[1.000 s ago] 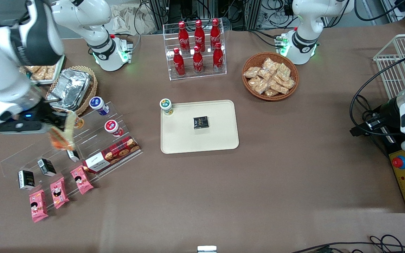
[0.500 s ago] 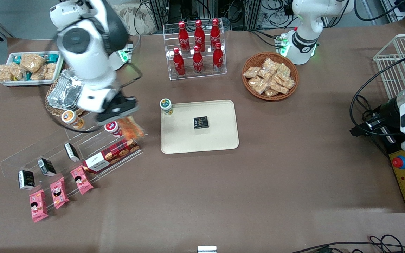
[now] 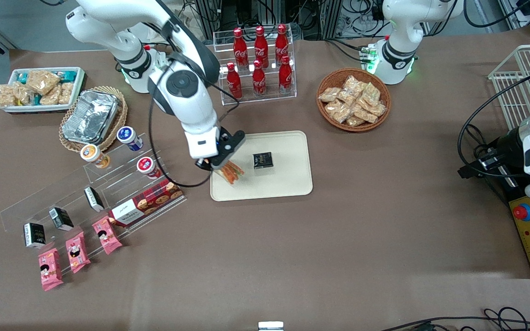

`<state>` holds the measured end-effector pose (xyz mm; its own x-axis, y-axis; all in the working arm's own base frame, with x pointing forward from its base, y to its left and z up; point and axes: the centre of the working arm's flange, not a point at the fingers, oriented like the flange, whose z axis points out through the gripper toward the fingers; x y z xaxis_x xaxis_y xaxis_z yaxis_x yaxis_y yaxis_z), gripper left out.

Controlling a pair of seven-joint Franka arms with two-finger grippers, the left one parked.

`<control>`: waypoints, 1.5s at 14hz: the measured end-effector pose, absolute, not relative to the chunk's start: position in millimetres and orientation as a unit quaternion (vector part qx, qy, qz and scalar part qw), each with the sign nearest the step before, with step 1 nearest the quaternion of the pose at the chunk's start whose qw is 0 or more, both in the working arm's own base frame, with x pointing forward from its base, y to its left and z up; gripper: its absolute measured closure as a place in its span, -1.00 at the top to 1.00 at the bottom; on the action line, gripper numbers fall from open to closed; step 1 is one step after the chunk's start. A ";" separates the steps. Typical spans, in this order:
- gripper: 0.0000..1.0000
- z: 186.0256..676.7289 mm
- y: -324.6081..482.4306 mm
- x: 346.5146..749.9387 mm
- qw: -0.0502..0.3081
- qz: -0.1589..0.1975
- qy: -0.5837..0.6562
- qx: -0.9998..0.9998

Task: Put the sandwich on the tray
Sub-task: 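Lower the sandwich onto the tray beside the black box and open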

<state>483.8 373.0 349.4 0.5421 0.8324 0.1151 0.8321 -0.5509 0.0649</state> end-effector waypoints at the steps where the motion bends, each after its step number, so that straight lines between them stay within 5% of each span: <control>1: -0.58 333.7 379.5 484.8 -0.002 0.073 0.503 0.861; 8: -0.58 246.3 424.8 485.4 -0.013 0.102 0.641 0.760; 16: -0.63 218.4 482.0 468.7 0.022 0.108 0.718 0.687; 21: 0.28 222.9 477.8 482.4 0.025 0.113 0.702 0.703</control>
